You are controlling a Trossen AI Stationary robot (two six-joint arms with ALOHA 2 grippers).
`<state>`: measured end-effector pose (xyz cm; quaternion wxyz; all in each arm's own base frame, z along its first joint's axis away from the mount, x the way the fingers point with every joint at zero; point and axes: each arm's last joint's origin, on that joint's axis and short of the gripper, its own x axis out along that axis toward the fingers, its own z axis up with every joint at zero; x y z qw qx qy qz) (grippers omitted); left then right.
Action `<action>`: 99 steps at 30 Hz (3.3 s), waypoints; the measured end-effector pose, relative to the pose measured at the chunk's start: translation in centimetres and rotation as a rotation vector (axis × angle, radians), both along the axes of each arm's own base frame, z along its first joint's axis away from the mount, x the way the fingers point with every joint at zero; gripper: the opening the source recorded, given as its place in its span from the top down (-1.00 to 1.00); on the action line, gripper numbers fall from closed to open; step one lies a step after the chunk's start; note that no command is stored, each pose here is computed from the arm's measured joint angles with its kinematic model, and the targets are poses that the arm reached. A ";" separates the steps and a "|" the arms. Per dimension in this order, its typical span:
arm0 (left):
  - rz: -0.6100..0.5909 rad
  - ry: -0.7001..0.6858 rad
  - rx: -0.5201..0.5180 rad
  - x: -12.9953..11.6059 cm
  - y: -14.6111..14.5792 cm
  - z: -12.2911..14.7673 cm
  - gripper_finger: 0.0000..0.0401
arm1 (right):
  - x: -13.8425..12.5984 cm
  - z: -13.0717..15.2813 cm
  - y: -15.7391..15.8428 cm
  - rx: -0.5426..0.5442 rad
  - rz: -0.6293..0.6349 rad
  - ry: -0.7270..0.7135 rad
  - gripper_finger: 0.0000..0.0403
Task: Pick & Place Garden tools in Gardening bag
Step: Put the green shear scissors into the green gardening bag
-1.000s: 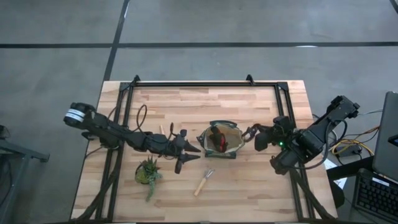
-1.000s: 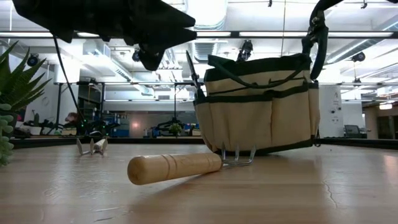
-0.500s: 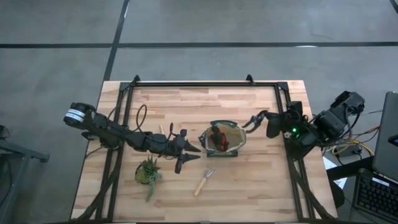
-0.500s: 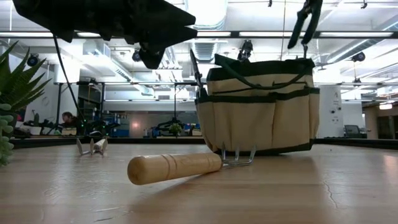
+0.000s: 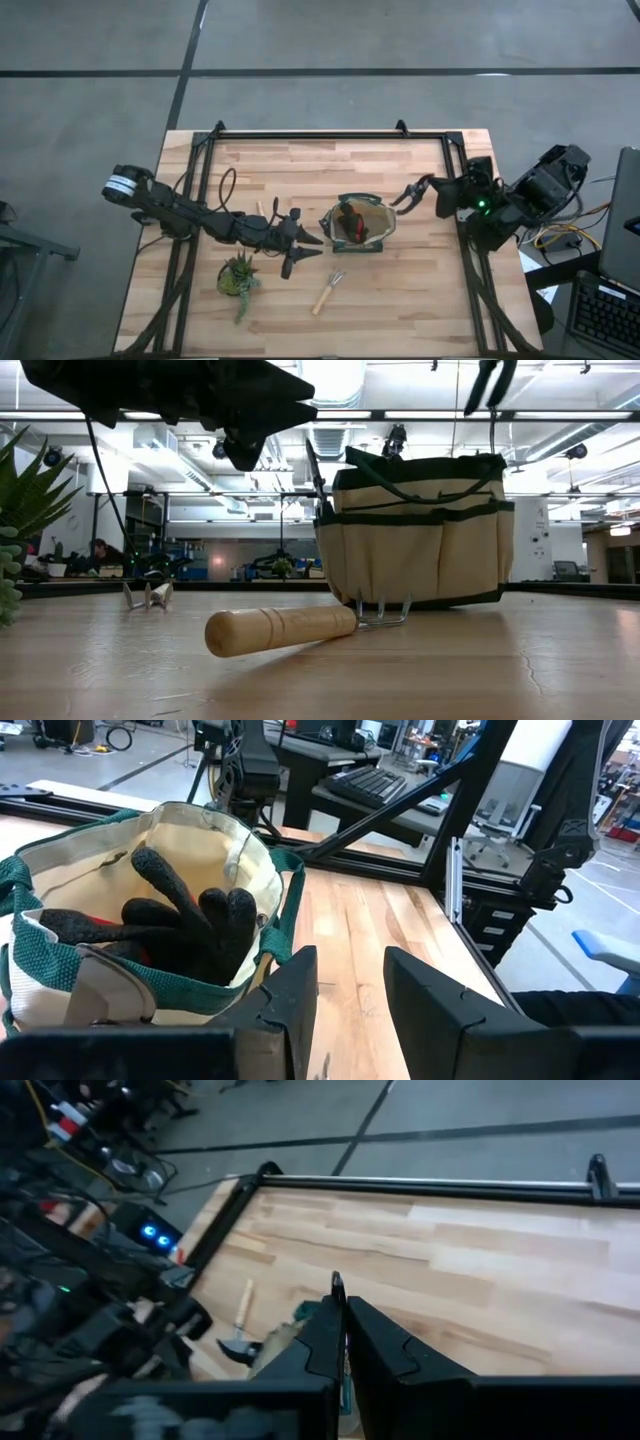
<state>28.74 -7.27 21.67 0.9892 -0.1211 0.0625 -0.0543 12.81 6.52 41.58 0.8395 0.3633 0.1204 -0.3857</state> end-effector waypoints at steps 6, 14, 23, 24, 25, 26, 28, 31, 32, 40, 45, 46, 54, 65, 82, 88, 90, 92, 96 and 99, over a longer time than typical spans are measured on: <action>0.001 -0.009 -0.007 0.0 0.0 0.1 0.39 | -0.3 0.9 -0.2 0.035 0.020 -0.008 0.96; 0.002 -0.013 -0.023 0.0 0.0 0.2 0.39 | -0.5 0.9 -0.3 0.068 0.024 -0.006 0.96; 0.002 -0.014 -0.024 0.0 0.0 0.2 0.39 | 0.5 -0.6 0.3 0.010 0.017 0.062 0.96; 0.002 -0.014 -0.024 0.0 0.0 0.2 0.39 | 0.7 -0.8 0.4 0.004 0.016 0.071 0.96; 0.002 -0.014 -0.023 0.0 0.0 0.2 0.39 | 0.9 -1.1 0.5 -0.004 0.015 0.081 0.96; 0.002 -0.014 -0.023 0.0 0.0 0.2 0.39 | 1.0 -1.3 0.6 -0.012 0.015 0.092 0.96; 0.002 -0.014 -0.023 0.0 0.0 0.2 0.39 | 1.2 -1.9 0.7 -0.027 0.012 0.112 0.96; 0.002 -0.014 -0.023 0.0 0.0 0.2 0.39 | 1.3 -2.8 0.7 -0.044 0.005 0.139 0.96; 0.002 -0.014 -0.023 0.0 0.0 0.2 0.39 | 1.4 -3.0 0.8 -0.048 0.003 0.145 0.96; 0.002 -0.015 -0.012 0.0 0.0 0.2 0.39 | 1.6 -5.4 0.9 -0.070 -0.028 0.191 0.96; 0.001 -0.015 -0.008 0.0 0.0 0.2 0.39 | 1.7 -6.9 0.9 -0.067 -0.074 0.191 0.96; 0.001 -0.015 -0.008 0.0 0.0 0.2 0.39 | 1.7 -7.2 0.9 -0.063 -0.081 0.189 0.96; 0.000 -0.017 0.000 0.0 0.0 0.2 0.39 | 1.2 -6.2 0.5 -0.096 -0.073 0.148 0.96; 0.002 -0.016 0.005 0.0 0.0 0.2 0.39 | 1.3 -5.4 0.1 -0.127 -0.080 0.130 0.96; 0.001 -0.018 0.004 0.0 0.0 0.2 0.39 | 2.9 -6.4 -0.3 -0.136 -0.121 0.241 0.96; 0.001 -0.018 0.004 0.0 0.0 0.2 0.39 | 4.0 -7.1 0.3 -0.143 -0.132 0.269 0.96; 0.000 -0.018 0.004 0.0 0.0 0.2 0.39 | 4.1 -7.2 0.4 -0.140 -0.137 0.268 0.96; 0.000 -0.018 0.004 0.0 0.0 0.2 0.39 | 4.2 -7.3 0.5 -0.130 -0.145 0.257 0.96; 0.001 -0.018 0.004 0.0 0.0 0.2 0.39 | 4.4 -7.3 0.6 -0.112 -0.155 0.234 0.96; 0.001 -0.018 0.004 0.0 0.0 0.2 0.39 | 4.6 -7.3 0.7 -0.089 -0.159 0.198 0.96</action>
